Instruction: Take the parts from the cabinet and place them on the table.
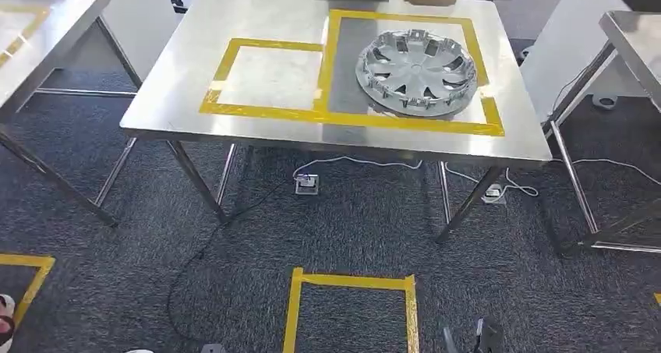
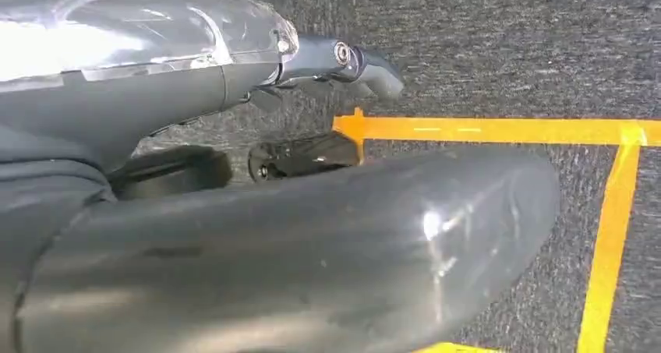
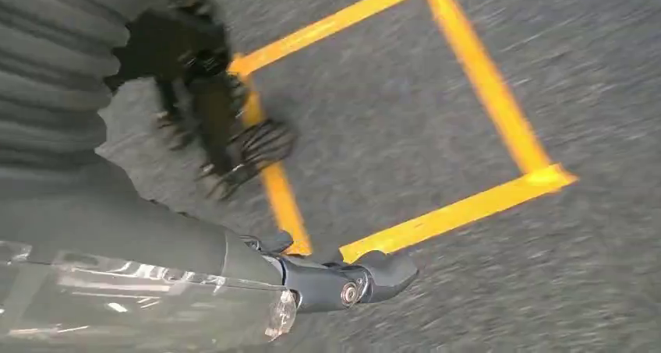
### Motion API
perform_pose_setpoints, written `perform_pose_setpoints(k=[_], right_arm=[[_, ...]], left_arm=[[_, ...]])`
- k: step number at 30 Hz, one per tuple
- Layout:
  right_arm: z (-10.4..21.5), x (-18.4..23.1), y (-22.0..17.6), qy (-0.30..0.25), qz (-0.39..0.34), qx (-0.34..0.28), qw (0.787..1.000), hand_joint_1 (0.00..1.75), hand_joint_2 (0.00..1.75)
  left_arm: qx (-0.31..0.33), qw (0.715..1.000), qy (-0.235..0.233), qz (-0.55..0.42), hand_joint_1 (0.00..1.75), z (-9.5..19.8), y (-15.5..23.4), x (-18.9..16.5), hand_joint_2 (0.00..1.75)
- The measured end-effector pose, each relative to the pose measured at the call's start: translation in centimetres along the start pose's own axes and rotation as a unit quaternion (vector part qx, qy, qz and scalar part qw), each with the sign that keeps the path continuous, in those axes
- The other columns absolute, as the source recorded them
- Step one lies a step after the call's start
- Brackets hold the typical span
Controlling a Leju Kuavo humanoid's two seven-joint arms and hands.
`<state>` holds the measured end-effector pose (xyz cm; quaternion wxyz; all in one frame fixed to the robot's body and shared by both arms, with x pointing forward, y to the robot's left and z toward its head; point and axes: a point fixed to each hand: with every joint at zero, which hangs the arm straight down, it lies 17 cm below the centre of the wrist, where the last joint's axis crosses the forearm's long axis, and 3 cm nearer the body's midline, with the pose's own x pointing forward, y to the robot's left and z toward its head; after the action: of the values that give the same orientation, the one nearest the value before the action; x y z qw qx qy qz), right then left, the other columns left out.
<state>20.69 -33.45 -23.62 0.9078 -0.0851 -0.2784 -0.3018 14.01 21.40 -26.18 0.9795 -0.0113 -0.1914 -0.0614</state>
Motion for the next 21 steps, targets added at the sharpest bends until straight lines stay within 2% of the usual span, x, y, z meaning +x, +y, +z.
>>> perform_pose_setpoints(k=[10,21], right_arm=[[1.6,-6.7,-0.2,0.086,0.106,-0.026,0.99,0.0,0.0],[2.1,-7.7,0.9,0.089,0.144,-0.014,0.985,0.0,0.0]], left_arm=[[0.0,1.0,0.012,0.019,0.0,0.0,1.0,-0.8,0.0],[0.003,1.0,0.016,0.02,0.0,0.0,1.8,-1.0,0.0]])
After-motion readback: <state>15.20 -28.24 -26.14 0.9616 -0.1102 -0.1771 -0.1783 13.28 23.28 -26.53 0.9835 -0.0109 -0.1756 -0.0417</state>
